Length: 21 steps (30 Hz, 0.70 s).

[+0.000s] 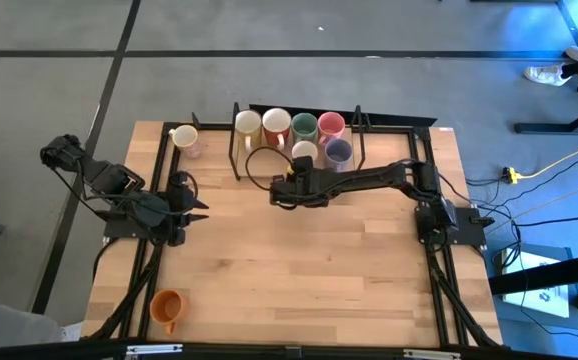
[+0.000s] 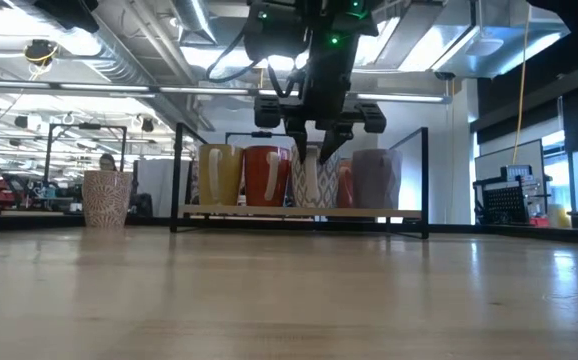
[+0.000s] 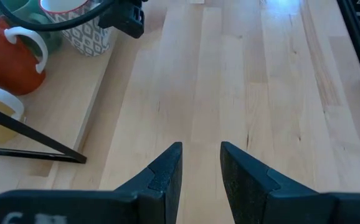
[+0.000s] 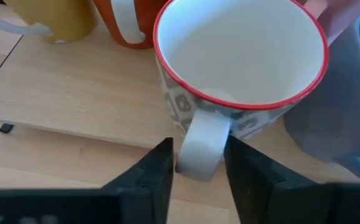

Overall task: Place coffee mugs
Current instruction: Put the gray patterned mug on the shelf, then put the red patterned mug on the shelf

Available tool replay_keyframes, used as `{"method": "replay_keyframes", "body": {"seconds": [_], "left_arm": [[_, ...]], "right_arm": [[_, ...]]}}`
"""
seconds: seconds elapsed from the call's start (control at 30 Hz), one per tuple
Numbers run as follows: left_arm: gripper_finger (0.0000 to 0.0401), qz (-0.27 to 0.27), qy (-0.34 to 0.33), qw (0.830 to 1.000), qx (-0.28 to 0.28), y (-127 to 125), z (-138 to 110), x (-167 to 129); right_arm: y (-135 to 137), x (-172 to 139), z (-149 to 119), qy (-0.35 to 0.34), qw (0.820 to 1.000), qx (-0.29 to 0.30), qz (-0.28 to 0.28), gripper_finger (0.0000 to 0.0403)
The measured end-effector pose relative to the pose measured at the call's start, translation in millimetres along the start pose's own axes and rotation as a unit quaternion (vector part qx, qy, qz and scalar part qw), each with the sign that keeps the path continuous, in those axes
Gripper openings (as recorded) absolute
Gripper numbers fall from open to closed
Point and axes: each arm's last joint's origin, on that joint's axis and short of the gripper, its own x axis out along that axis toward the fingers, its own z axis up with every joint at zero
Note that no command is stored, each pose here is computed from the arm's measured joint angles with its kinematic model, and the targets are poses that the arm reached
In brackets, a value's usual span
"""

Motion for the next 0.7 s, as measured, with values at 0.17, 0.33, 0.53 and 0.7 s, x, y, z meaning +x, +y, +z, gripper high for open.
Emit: {"method": "replay_keyframes", "body": {"seconds": [0.17, 0.33, 0.53, 0.7], "left_arm": [[0.0102, 0.0, 0.0, 1.0, 0.0, 0.0, 0.0, 0.0], [0.0102, 0.0, 0.0, 1.0, 0.0, 0.0, 0.0, 0.0], [0.0105, 0.028, -0.018, 0.999, -0.018, 1.8, 1.9, 0.3], [0.0112, 0.081, -0.026, 0.995, -0.042, 7.6, 3.3, 3.4]], "right_arm": [[-2.7, -1.9, 0.1, 0.007, 1.0, -0.009, -0.007, 0.0181], [-9.4, -16.3, 8.9, 0.005, 1.0, -0.012, -0.005, 0.0208], [-12.3, -31.7, 15.8, 0.005, 0.999, -0.029, 0.012, 0.0213], [-11.4, -62.4, 26.2, -0.007, 0.995, -0.078, 0.054, 0.0214]]}}
